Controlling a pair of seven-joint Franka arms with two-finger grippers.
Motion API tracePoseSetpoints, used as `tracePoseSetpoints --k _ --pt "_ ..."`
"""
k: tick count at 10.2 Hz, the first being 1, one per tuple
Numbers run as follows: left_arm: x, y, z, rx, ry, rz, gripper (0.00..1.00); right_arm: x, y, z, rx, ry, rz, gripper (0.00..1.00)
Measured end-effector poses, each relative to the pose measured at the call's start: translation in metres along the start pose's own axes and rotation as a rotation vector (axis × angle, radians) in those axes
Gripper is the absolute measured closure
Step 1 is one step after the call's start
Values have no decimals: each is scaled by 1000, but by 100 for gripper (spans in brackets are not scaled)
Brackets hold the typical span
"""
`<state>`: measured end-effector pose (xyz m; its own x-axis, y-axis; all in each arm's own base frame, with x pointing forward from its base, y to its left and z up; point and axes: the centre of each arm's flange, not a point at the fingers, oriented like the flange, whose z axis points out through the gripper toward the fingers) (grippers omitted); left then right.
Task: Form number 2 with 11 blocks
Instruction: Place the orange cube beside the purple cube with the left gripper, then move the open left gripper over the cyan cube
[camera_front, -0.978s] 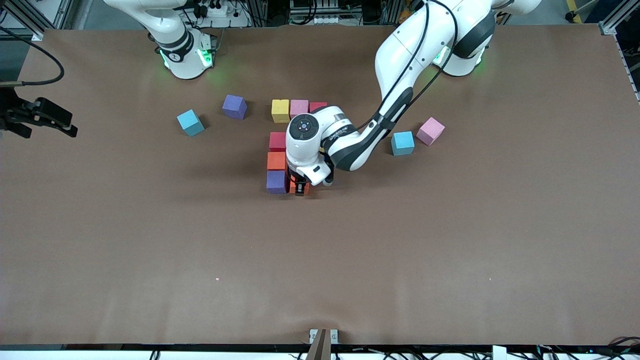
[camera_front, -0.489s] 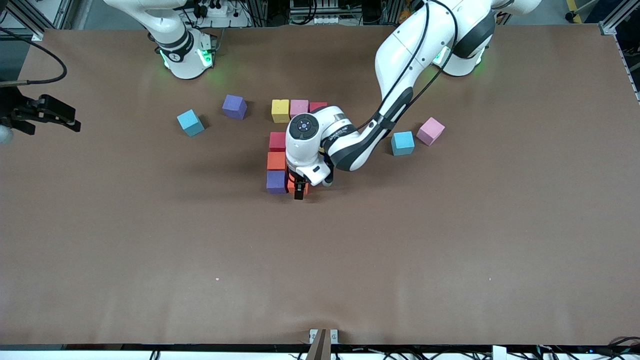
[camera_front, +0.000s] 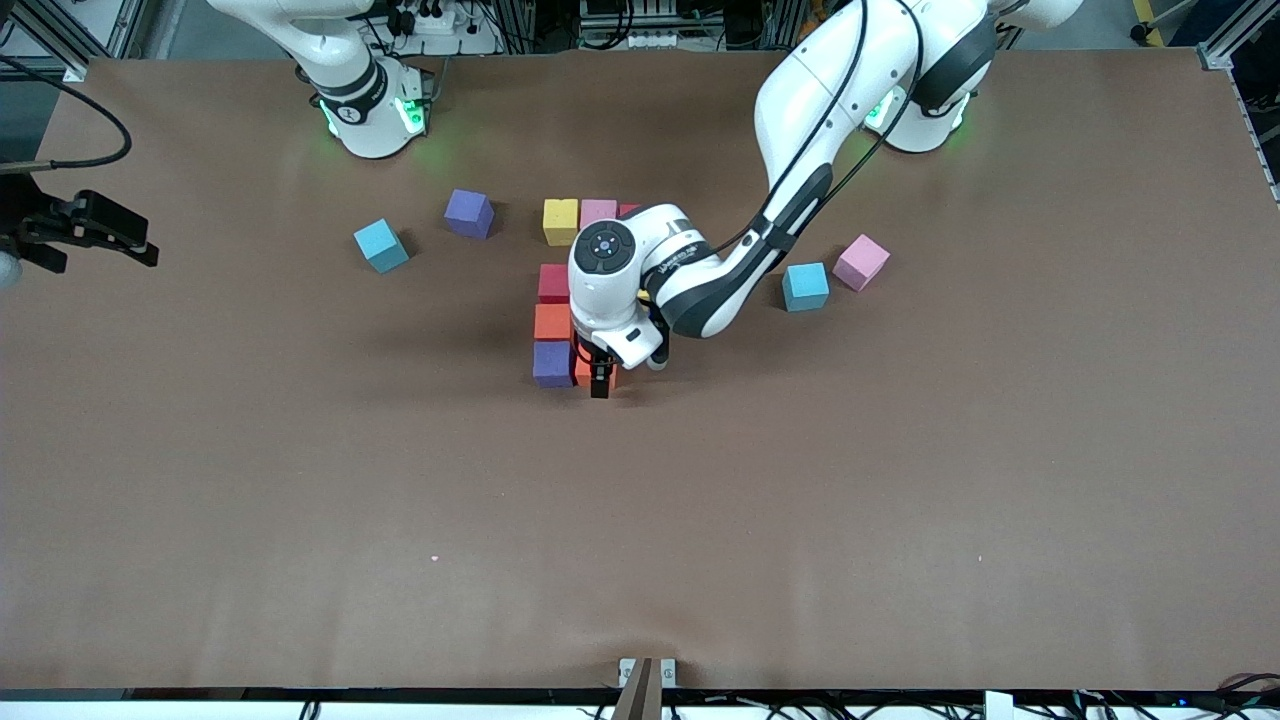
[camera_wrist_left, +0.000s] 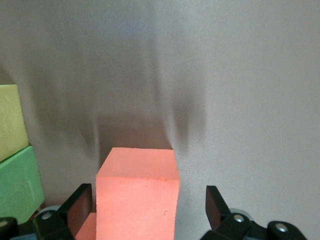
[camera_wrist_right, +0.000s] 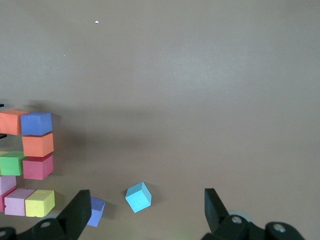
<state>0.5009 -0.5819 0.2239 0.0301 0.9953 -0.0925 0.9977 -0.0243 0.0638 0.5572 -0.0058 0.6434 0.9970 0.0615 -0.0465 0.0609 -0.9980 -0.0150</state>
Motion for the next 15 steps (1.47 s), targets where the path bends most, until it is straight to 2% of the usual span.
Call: tracePoseSetpoints --k 2,4,6,9,13,15 --pt "1 2 -16 5 15 1 0 0 0 0 0 0 -1 0" --pt "5 5 -35 43 24 10 0 0 0 -1 -1 2 0 0" --pt "27 17 -56 81 51 1 0 0 2 -5 -2 12 3 0" --pt "90 24 -72 134 76 -29 0 -2 1 -19 -3 41 2 0" --pt "180 -17 -57 179 153 -57 0 -1 6 -19 -6 39 10 0" --pt "216 -41 -56 194 147 -88 0 -1 6 -18 -7 37 10 0"
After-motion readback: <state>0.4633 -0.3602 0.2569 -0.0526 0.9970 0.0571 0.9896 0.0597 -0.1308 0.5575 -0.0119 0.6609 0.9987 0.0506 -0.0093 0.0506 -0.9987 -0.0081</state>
